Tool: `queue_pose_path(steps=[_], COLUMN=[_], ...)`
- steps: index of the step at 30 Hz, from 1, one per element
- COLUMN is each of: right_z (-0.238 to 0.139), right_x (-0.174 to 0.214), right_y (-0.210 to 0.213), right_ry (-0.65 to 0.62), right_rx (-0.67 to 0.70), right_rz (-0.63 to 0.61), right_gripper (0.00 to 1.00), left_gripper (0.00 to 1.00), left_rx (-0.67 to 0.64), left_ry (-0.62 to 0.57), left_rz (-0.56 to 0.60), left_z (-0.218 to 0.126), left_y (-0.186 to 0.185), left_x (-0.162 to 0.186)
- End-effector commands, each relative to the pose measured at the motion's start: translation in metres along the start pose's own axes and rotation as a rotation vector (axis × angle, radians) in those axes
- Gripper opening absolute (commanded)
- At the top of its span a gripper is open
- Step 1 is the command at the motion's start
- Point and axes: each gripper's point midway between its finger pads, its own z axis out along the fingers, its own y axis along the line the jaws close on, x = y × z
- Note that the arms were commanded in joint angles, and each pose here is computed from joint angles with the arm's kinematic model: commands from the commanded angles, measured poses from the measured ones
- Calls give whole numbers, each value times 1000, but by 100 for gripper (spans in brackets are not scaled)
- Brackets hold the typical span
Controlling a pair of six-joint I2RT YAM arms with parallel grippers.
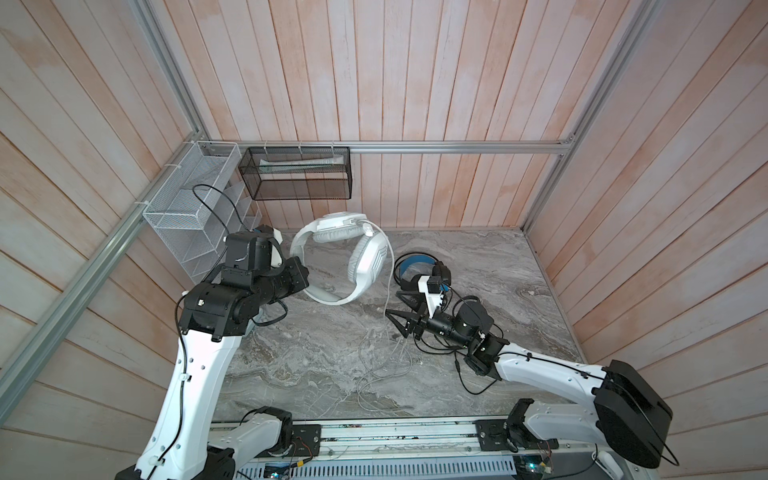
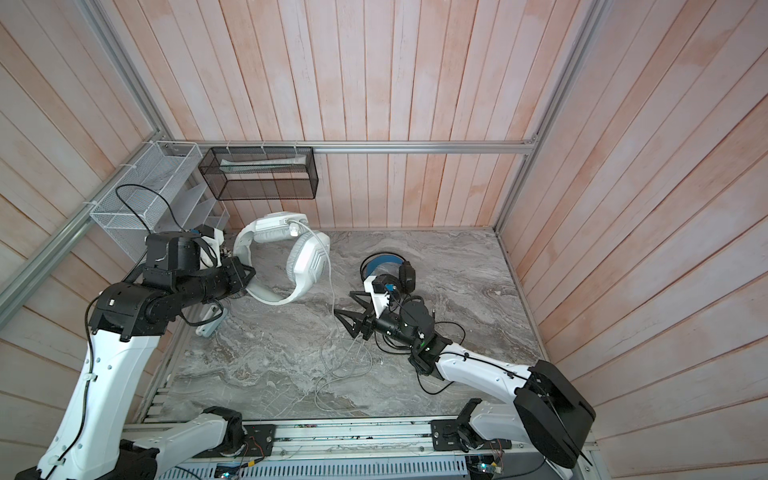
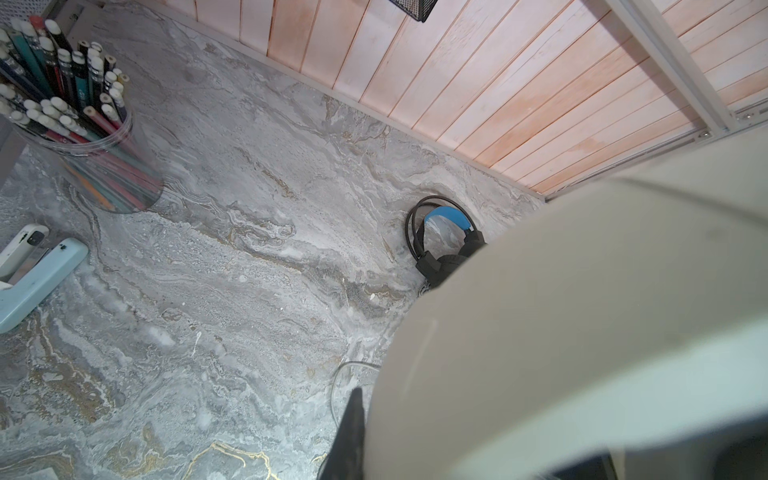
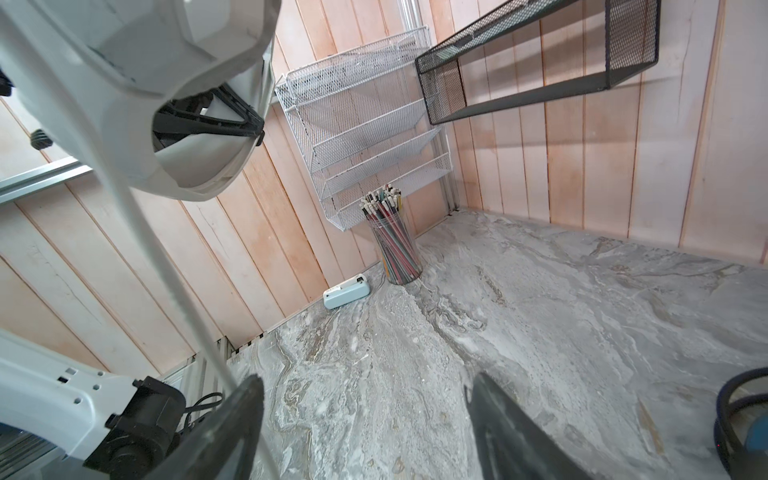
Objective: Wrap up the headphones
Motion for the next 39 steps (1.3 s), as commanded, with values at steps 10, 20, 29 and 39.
queue_pose_path(steps=[10, 20, 29, 39], right_z=[-30, 6, 3, -41], right_x=[11, 40, 32, -24], right_y=[37, 10, -20, -31], right_ry=[2, 65, 40, -39], right_rx=[-169, -117, 73, 304], right_rz=[8, 10, -9, -121], right_gripper=[80, 70, 18, 5], left_gripper=[0, 0, 0, 0], left_rx=[82, 74, 17, -103], left_ry=[-24, -18, -8, 3], left_rz=[2, -6, 12, 69], left_z=[0, -3, 4, 31], left_y=[-15, -11, 3, 36], left_x=[-5, 0, 8, 22])
